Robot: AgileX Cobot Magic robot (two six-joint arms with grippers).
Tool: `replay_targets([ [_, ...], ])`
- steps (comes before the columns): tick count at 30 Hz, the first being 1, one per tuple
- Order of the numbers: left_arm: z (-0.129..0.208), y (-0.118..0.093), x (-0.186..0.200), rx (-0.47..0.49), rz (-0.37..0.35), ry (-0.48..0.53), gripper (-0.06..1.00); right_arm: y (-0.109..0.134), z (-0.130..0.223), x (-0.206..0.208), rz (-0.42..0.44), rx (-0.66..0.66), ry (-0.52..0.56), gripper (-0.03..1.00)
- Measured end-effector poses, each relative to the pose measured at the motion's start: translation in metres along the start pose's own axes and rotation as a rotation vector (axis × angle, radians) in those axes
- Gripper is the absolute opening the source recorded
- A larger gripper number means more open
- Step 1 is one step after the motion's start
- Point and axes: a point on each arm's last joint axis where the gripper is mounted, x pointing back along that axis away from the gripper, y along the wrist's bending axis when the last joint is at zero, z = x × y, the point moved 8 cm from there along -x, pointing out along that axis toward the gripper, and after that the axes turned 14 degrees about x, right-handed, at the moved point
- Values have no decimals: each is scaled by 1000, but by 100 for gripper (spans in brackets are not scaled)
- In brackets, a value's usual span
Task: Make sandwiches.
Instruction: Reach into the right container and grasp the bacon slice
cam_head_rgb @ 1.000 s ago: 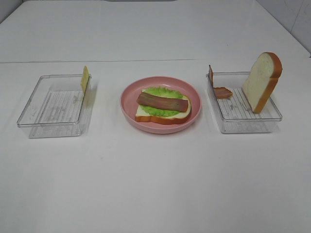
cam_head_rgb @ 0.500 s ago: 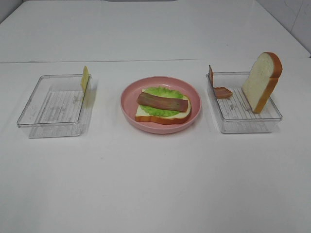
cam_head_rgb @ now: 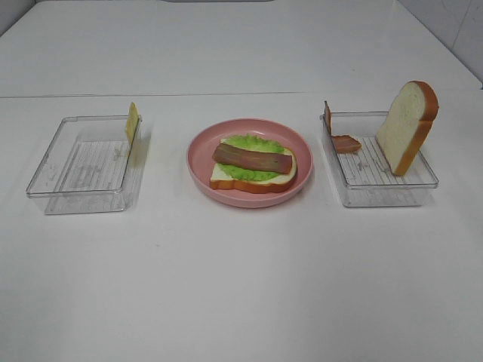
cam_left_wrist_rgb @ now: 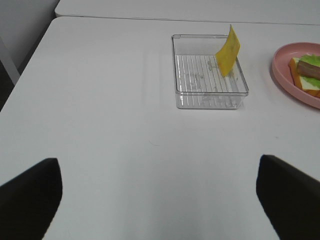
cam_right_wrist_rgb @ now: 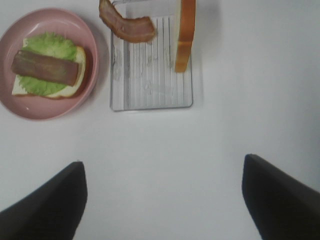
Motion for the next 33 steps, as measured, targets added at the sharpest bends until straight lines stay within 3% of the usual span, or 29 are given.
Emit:
replay_targets([
  [2, 0, 0, 0, 0, 0, 0, 99, -9, -34, -4, 9, 13, -12, 76],
  [3, 0, 0, 0, 0, 0, 0, 99, -9, -34, -4, 9, 13, -12, 76],
  [5, 0, 0, 0, 0, -1, 0, 99, -1, -71, -24, -4, 78, 1, 76],
  [8, 0, 0, 0, 0, -1, 0, 99, 5, -79, -32, -11, 95, 12, 76],
  [11, 0, 0, 0, 0, -1, 0, 99, 24, -98, -60, -27, 128, 52, 76],
  [13, 0, 0, 0, 0, -1, 0, 99, 49, -113, -103, -50, 153, 117, 76],
  [19, 0, 0, 0, 0, -1, 0, 99, 68, -130, -159, -89, 128, 174, 76],
  [33, 0, 0, 0, 0, -1, 0, 99, 66, -137, -254, -103, 108, 255, 76],
])
